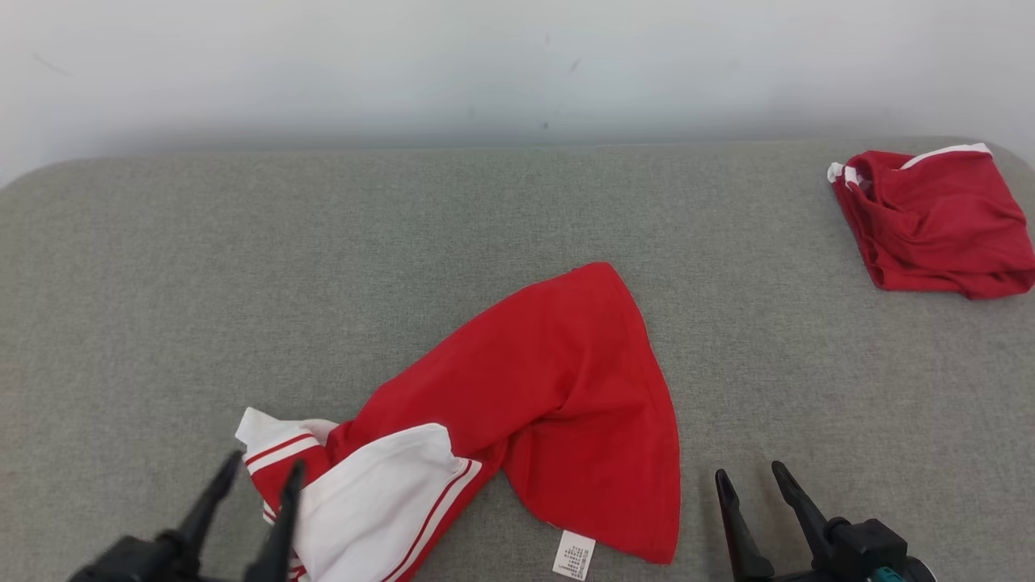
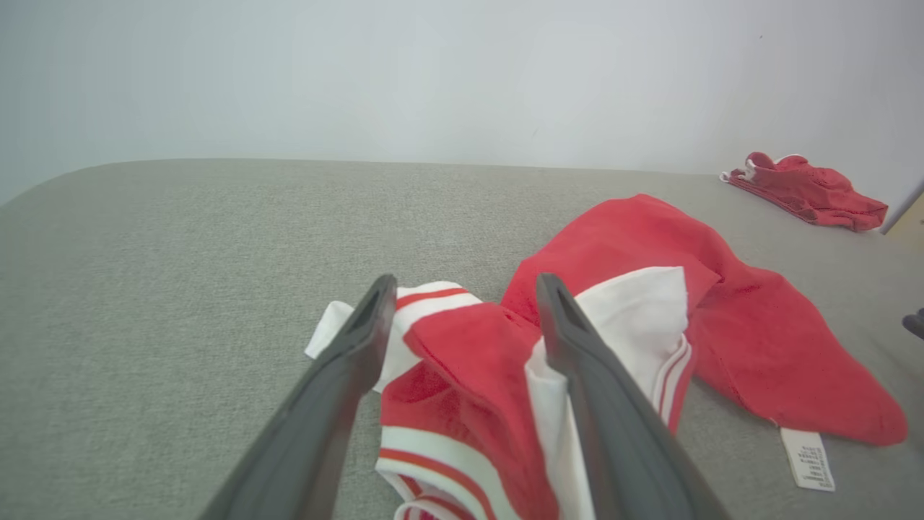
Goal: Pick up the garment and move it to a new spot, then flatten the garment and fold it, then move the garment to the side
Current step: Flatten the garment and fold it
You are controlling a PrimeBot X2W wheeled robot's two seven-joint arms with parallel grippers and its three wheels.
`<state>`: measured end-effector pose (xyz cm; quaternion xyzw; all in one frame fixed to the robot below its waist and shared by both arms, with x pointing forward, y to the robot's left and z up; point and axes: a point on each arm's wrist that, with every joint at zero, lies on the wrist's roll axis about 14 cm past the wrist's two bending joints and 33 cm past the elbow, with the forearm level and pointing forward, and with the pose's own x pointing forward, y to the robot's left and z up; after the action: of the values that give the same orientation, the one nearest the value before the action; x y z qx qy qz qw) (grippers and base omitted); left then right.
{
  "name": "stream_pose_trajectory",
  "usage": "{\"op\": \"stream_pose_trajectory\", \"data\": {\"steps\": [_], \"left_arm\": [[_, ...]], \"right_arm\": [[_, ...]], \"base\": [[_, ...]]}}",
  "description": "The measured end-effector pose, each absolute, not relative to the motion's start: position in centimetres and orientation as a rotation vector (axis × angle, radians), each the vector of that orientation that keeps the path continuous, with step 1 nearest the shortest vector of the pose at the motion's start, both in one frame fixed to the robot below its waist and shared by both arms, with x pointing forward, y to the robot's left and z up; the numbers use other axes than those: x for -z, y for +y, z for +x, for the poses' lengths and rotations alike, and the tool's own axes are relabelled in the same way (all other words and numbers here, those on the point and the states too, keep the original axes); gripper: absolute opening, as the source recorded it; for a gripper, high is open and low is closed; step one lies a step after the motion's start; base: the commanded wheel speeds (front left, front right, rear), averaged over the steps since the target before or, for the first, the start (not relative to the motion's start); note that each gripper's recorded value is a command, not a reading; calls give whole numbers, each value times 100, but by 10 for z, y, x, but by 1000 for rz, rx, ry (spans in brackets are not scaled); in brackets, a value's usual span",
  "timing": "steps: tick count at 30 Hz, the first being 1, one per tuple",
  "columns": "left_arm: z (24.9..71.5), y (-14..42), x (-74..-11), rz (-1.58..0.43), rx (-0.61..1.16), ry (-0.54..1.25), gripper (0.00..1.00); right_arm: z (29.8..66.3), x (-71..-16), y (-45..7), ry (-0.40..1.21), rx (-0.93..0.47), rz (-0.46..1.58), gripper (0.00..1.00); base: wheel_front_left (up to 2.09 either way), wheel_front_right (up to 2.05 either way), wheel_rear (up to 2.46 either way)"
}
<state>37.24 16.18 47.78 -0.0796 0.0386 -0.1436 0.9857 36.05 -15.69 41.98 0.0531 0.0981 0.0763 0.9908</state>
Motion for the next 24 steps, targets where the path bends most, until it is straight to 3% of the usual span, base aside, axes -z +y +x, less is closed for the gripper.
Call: {"op": "stream_pose_trajectory", "data": {"steps": [7, 21, 22, 23, 24], "left_arm": [[395, 187, -491, -163, 234, 69, 100], [385, 173, -453, -355, 244, 309, 100], [384, 171, -452, -381, 247, 321, 58], [384, 170, -452, -391, 248, 328, 36], [383, 169, -451, -401, 253, 336, 0]], "right_arm": [[358, -417, -167, 204, -122, 105, 100], [356, -414, -171, 216, -100, 113, 100], [356, -414, -171, 215, -101, 112, 100], [357, -414, -170, 215, -103, 111, 100], [357, -414, -170, 216, -105, 110, 100]], "base": [[0, 0, 0], [0, 0, 0], [0, 0, 0], [0, 0, 0], [0, 0, 0]]}}
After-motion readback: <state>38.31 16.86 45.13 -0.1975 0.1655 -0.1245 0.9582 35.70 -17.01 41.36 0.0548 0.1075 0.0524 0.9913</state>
